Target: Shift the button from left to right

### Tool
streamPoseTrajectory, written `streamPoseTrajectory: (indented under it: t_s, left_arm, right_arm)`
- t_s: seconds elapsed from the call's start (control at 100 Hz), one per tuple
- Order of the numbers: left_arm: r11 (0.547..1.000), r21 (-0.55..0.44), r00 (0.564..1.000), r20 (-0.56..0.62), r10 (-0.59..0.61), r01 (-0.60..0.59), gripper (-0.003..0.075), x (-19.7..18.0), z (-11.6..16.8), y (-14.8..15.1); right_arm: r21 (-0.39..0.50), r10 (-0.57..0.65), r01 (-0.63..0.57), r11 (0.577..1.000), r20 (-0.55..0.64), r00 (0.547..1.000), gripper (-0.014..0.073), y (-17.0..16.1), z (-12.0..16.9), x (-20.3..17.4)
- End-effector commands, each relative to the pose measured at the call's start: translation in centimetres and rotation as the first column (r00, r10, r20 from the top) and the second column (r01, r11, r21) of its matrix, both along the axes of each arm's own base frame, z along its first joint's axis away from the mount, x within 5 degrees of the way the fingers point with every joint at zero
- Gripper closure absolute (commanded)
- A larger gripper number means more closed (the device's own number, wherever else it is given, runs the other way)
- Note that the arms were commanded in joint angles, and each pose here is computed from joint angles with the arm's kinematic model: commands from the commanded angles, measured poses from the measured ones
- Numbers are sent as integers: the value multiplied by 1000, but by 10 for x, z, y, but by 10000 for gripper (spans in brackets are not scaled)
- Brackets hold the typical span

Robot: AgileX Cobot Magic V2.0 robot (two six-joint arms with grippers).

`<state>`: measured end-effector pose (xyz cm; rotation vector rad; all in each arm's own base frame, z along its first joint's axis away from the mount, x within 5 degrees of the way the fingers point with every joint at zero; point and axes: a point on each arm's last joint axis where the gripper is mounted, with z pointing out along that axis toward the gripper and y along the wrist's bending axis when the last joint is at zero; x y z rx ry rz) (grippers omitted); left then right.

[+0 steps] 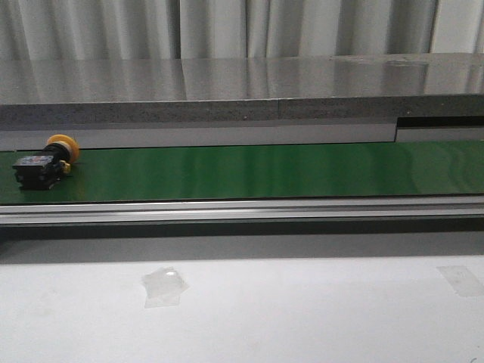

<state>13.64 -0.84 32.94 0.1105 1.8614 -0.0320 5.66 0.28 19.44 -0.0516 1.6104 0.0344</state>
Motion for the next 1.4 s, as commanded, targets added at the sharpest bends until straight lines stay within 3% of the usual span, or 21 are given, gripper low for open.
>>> streamPoseTrajectory:
  t_s: [0.0, 0.34, 0.64, 0.79, 0.99, 1.39]
  left_arm:
    - [1000, -23, 988, 154, 11, -8, 281, -17, 11, 1]
    - [1000, -26, 979, 204, 15, -10, 281, -50, -22, 2]
    - [1000, -26, 979, 204, 15, -10, 290, -50, -23, 2]
    - [1000, -26, 979, 204, 17, -12, 438, -50, -23, 2]
    - [1000, -26, 979, 204, 17, -12, 739, -50, -23, 2]
    - [1000, -26, 979, 204, 17, -12, 740, -50, -23, 2]
  right_arm:
    - [6, -2, 1, 1000, 109, 994, 663, 0, 13, -2]
    - [6, -2, 1, 1000, 109, 994, 663, 0, 13, -2]
    - [6, -2, 1, 1000, 109, 994, 663, 0, 13, -2]
    - [4, -2, 2, 1000, 110, 994, 663, 0, 13, -2]
    - [4, -2, 2, 1000, 109, 994, 663, 0, 13, -2]
    - [6, 0, -1, 1000, 148, 989, 663, 0, 17, -2]
